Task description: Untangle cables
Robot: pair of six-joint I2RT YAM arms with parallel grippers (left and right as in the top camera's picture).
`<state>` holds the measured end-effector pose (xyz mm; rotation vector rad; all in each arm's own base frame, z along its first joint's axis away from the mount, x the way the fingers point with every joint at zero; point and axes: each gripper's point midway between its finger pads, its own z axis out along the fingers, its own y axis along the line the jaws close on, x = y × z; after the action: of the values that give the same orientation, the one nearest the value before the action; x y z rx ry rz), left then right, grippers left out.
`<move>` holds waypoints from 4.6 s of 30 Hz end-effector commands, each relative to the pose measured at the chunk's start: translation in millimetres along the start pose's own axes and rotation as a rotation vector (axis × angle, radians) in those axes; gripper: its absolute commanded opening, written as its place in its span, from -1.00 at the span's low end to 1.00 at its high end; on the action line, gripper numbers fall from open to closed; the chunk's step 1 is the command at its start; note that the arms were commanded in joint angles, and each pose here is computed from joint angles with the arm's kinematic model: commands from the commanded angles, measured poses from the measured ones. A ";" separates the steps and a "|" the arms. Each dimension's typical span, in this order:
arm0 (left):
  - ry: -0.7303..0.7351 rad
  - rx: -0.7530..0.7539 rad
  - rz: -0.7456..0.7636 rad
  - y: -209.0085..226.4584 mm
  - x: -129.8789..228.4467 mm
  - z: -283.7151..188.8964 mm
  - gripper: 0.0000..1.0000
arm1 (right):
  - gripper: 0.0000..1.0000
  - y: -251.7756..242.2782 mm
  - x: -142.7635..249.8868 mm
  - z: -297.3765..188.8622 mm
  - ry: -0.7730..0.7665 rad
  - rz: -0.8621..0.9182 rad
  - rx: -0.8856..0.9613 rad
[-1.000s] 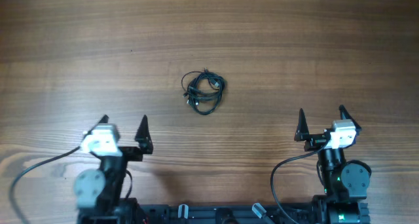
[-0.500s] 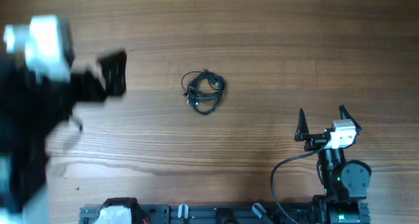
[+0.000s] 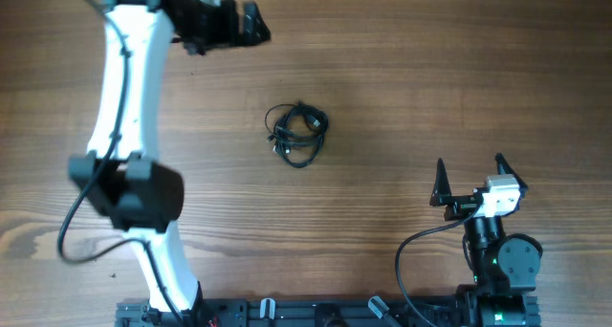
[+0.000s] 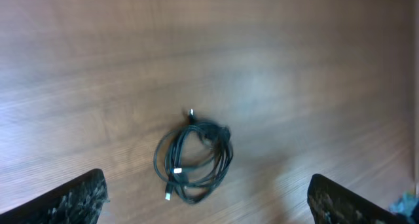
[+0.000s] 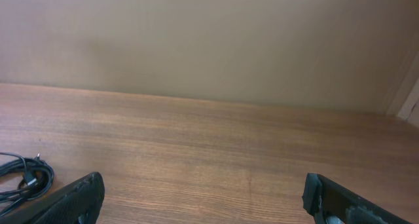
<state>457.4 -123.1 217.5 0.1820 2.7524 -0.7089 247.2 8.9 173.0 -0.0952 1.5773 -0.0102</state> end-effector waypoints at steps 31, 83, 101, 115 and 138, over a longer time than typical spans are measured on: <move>0.228 -0.601 -0.335 81.0 96.0 131.8 1.00 | 0.99 0.0 -1.6 -0.4 -0.008 0.015 0.002; 0.386 -0.500 -0.240 60.9 122.3 131.7 1.00 | 0.84 86.0 43.9 182.5 1.396 0.085 -0.386; 0.379 -0.514 -0.236 63.2 121.1 131.1 0.99 | 0.88 56.8 108.8 178.0 1.453 0.067 -0.106; 0.429 0.293 -0.346 -49.1 100.1 135.4 1.00 | 0.99 62.7 108.8 182.5 1.431 0.073 -0.147; 0.260 -0.408 -0.361 101.1 87.5 123.2 1.00 | 0.99 178.3 36.3 198.4 1.144 0.480 -0.878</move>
<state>417.2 -130.3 56.9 -0.3061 3.1587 -0.6153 437.1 191.7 122.9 -0.4477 2.5978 1.1573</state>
